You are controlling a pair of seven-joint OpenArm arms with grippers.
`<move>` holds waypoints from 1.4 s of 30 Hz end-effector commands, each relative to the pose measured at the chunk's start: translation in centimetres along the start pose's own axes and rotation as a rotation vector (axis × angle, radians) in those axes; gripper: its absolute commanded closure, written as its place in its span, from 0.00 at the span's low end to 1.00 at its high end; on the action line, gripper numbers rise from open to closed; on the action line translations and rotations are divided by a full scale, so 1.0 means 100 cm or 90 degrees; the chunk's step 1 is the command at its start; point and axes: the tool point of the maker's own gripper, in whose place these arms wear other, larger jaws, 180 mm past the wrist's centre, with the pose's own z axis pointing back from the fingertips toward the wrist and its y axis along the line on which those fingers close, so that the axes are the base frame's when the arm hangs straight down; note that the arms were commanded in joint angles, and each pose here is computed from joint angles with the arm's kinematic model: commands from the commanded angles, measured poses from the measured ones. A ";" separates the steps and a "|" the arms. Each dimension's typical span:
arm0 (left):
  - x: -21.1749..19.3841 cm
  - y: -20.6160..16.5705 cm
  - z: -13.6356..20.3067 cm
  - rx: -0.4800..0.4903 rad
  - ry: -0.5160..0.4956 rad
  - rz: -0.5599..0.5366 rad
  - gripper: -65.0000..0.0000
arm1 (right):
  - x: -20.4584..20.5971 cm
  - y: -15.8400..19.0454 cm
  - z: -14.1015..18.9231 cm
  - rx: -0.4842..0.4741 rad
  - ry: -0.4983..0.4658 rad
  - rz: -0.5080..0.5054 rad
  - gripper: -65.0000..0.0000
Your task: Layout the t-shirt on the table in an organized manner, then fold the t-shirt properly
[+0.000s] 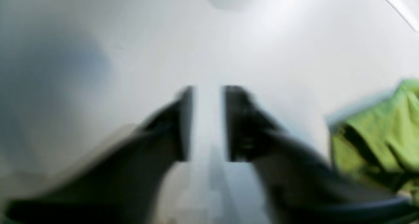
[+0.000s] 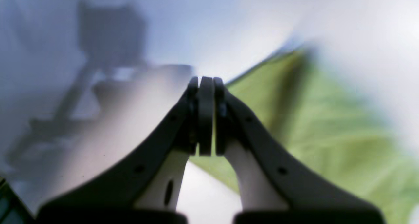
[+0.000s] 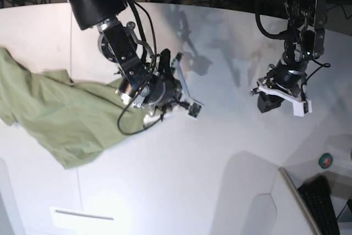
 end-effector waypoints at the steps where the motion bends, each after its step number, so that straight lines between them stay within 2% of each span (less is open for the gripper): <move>1: 0.012 -0.008 -0.001 -0.016 -0.021 -0.017 0.51 | 0.024 -0.036 0.022 -0.067 -0.039 0.007 1.00; 4: -0.013 -0.055 -0.010 -0.086 0.022 -0.052 0.22 | 0.035 -0.069 0.064 -0.153 -0.056 0.021 1.00; 5: -0.024 -0.075 -0.012 -0.118 0.040 -0.066 0.16 | 0.033 -0.080 0.078 -0.181 -0.055 0.029 1.00; 6: -0.034 -0.091 -0.014 -0.142 0.057 -0.079 0.14 | 0.031 -0.086 0.087 -0.199 -0.052 0.035 1.00; 9: -0.071 -0.131 -0.016 -0.198 0.110 -0.090 0.13 | 0.017 -0.100 0.103 -0.235 -0.037 0.042 1.00; 12: -0.097 -0.152 -0.020 -0.213 0.142 -0.061 0.13 | -0.004 -0.115 0.110 -0.256 -0.026 0.000 1.00; 14: -0.112 -0.160 -0.022 -0.213 0.165 -0.043 0.13 | -0.018 -0.125 0.113 -0.269 -0.019 -0.028 1.00; 19: -0.145 -0.179 -0.025 -0.221 0.294 -0.041 0.13 | -0.052 -0.151 0.126 -0.309 0.008 -0.097 1.00; 24: -0.167 -0.187 -0.038 -0.207 0.350 -0.026 0.14 | -0.085 -0.173 0.142 -0.349 0.031 -0.165 1.00; 27: -0.191 -0.199 -0.037 -0.219 0.392 -0.061 0.15 | -0.117 -0.177 0.143 -0.354 0.071 -0.194 1.00; 28: -0.198 -0.203 -0.036 -0.225 0.405 -0.075 0.19 | -0.130 -0.177 0.142 -0.349 0.091 -0.197 1.00; 30: -0.205 -0.203 -0.036 -0.224 0.417 -0.090 0.38 | -0.149 -0.170 0.136 -0.334 0.123 -0.201 1.00; 32: -0.206 -0.200 -0.037 -0.218 0.420 -0.089 0.67 | -0.173 -0.162 0.136 -0.326 0.153 -0.213 1.00; 34: -0.203 -0.198 -0.039 -0.217 0.416 -0.092 1.00 | -0.194 -0.158 0.141 -0.333 0.159 -0.242 1.00; 37: -0.177 -0.197 -0.045 -0.222 0.379 -0.097 1.00 | -0.226 -0.145 0.149 -0.339 0.180 -0.279 1.00; 39: -0.158 -0.199 -0.047 -0.230 0.349 -0.096 1.00 | -0.251 -0.126 0.151 -0.317 0.239 -0.288 1.00; 40: -0.148 -0.200 -0.048 -0.234 0.335 -0.101 1.00 | -0.261 -0.117 0.153 -0.307 0.265 -0.290 0.86; 42: -0.138 -0.202 -0.047 -0.241 0.318 -0.110 1.00 | -0.269 -0.106 0.152 -0.294 0.275 -0.293 0.58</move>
